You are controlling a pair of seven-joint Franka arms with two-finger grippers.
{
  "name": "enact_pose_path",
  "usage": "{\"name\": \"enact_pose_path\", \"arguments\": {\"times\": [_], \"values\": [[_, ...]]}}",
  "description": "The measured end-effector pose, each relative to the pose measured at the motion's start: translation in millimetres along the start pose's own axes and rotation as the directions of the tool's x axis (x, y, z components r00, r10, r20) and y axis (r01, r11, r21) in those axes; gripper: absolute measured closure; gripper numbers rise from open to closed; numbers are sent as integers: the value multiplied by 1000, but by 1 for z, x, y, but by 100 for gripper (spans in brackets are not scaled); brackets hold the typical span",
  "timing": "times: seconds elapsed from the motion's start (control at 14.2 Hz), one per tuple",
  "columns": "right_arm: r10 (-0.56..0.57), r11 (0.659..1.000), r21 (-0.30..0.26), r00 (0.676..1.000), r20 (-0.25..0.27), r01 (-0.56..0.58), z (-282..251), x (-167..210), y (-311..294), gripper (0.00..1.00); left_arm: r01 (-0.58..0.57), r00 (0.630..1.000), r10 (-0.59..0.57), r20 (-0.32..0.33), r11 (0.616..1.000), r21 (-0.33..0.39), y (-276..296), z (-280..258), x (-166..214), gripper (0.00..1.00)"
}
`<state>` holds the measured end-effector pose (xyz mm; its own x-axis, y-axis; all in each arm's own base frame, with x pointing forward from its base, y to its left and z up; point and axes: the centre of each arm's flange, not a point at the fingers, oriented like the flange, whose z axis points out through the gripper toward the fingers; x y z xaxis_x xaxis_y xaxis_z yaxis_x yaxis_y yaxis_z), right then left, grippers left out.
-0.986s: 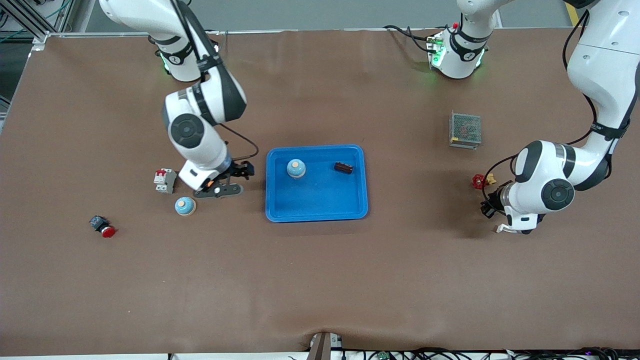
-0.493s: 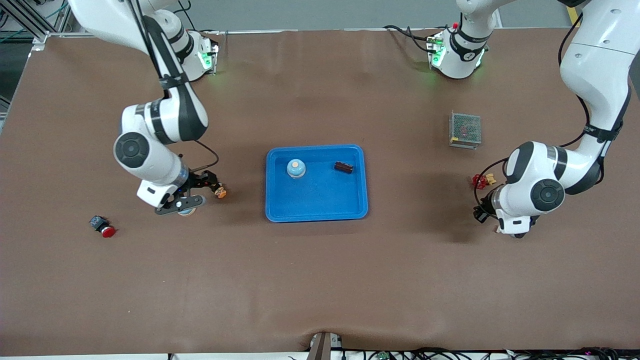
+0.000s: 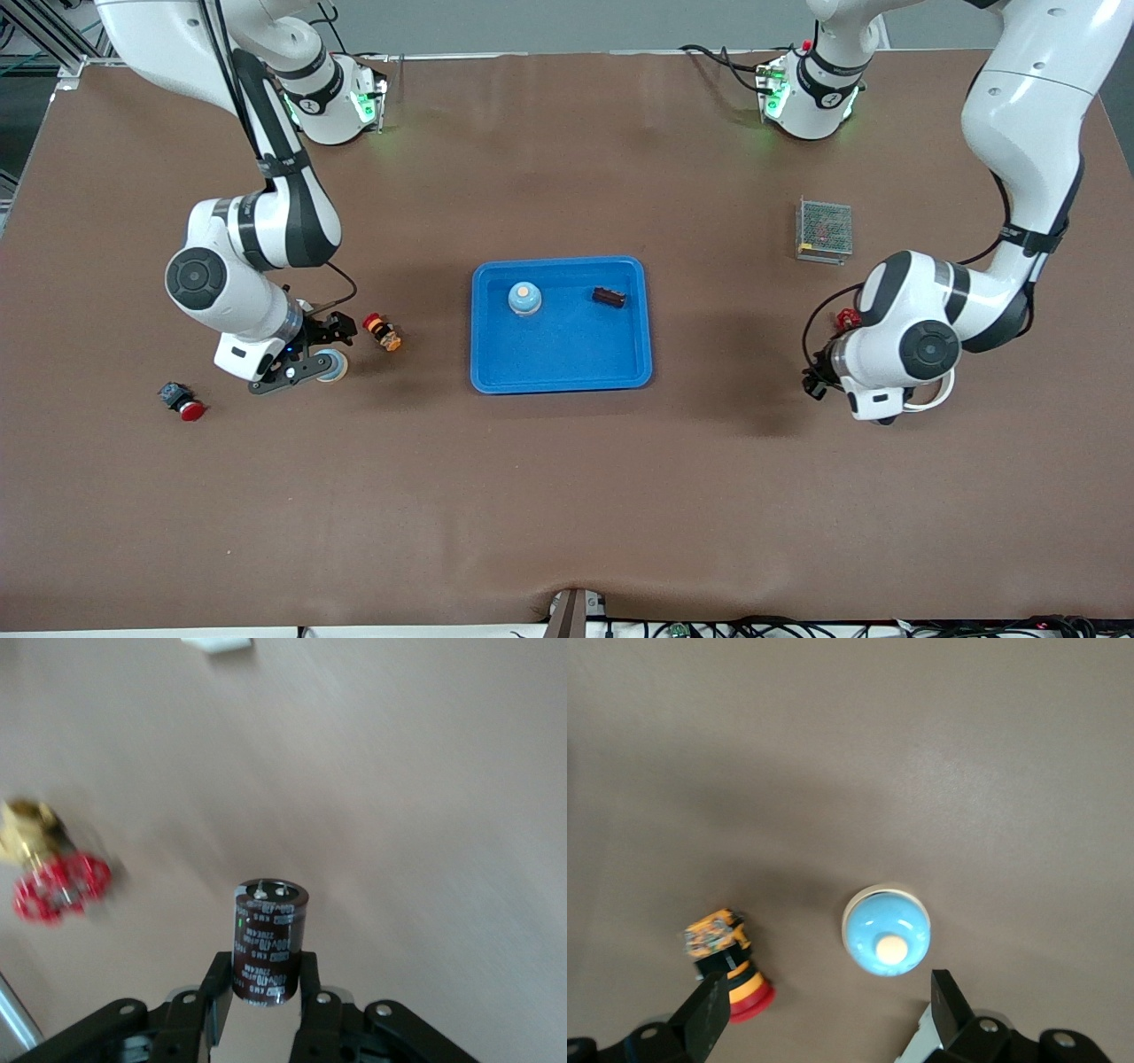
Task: Place electrolytic capacitor and blue bell in tray
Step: 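Lift the capacitor with the left gripper while the right gripper reaches another bell, then drop the capacitor into the tray while the right gripper grasps the bell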
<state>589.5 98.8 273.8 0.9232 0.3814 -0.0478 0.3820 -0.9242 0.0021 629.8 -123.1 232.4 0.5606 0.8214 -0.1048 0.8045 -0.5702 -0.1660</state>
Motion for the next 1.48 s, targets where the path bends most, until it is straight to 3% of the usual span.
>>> {"name": "enact_pose_path", "arguments": {"times": [1.13, 1.48], "values": [[-85, 995, -57, 996, -26, 83, 76, -7, 23, 0, 206, 975, -199, 98, 977, -64, 84, -41, -224, 66], [-99, 993, -66, 995, -33, 97, 91, -9, 18, 0, 280, 954, -266, 140, 956, -90, 103, -21, -259, 66]]}}
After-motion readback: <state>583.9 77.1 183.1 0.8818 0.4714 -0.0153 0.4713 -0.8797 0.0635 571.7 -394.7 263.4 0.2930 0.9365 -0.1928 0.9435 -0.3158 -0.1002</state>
